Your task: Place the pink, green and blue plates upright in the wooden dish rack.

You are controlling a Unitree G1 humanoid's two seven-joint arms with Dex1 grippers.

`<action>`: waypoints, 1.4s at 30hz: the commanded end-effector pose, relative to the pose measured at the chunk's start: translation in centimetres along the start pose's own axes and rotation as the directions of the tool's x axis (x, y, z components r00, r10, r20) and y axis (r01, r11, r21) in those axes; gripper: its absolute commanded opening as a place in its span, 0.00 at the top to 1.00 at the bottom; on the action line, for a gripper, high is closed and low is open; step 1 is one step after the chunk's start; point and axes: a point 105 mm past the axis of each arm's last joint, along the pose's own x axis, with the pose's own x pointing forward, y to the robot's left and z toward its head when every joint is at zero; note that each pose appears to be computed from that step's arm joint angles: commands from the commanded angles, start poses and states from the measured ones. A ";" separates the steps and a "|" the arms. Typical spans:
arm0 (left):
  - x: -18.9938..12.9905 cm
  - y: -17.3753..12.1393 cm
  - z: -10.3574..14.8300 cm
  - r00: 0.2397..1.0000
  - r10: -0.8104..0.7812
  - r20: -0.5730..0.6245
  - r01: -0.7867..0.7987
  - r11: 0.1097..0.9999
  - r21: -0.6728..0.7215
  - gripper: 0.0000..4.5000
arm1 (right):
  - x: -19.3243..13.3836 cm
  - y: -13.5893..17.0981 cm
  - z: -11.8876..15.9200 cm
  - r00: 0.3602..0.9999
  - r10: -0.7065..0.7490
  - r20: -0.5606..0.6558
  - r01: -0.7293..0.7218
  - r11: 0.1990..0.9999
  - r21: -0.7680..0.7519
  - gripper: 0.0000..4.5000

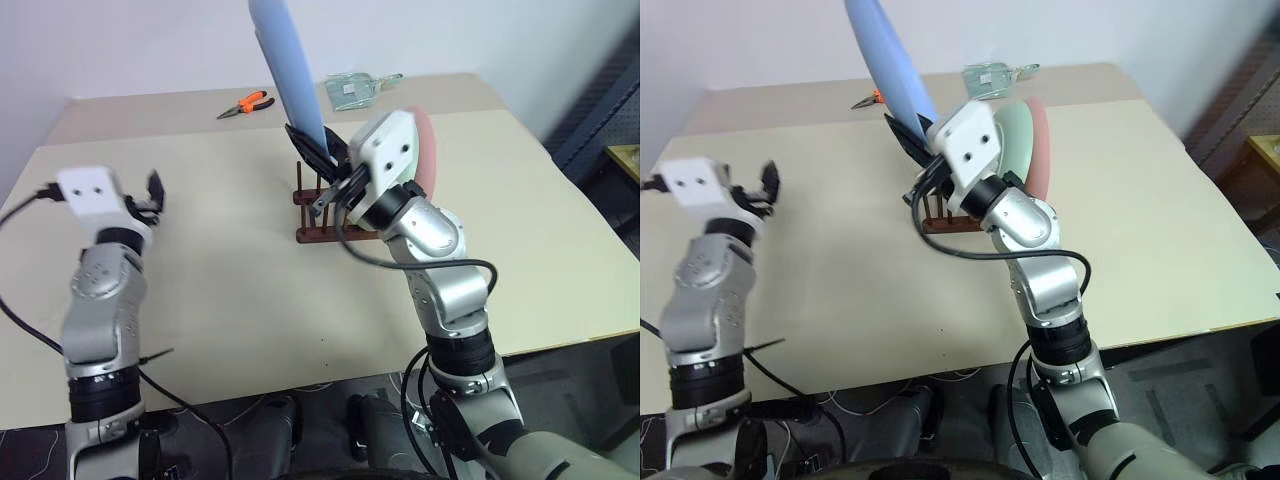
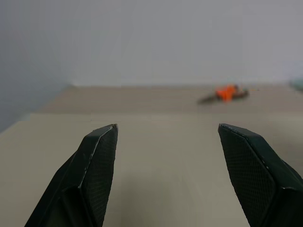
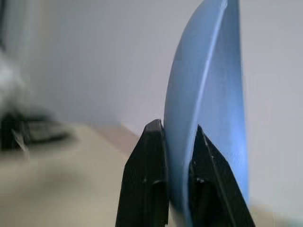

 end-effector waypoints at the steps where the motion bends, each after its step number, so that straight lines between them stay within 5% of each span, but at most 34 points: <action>1: -0.6 -2.2 -0.1 0.996 -0.084 0.034 0.083 0.996 0.035 0.23 | -0.1 1.0 1.4 1.000 0.008 0.029 -0.013 0.986 0.167 1.00; 13: -1.6 -3.4 -2.5 0.989 -0.145 -0.017 0.145 0.989 -0.002 0.23 | -0.4 0.4 -0.4 0.992 -0.082 -0.095 0.112 0.923 0.369 1.00; 42: -2.1 -4.7 -2.8 0.976 -0.215 -0.028 0.215 0.977 -0.002 0.23 | 0.4 -1.3 -1.5 0.929 -0.249 -0.272 0.349 0.833 0.429 1.00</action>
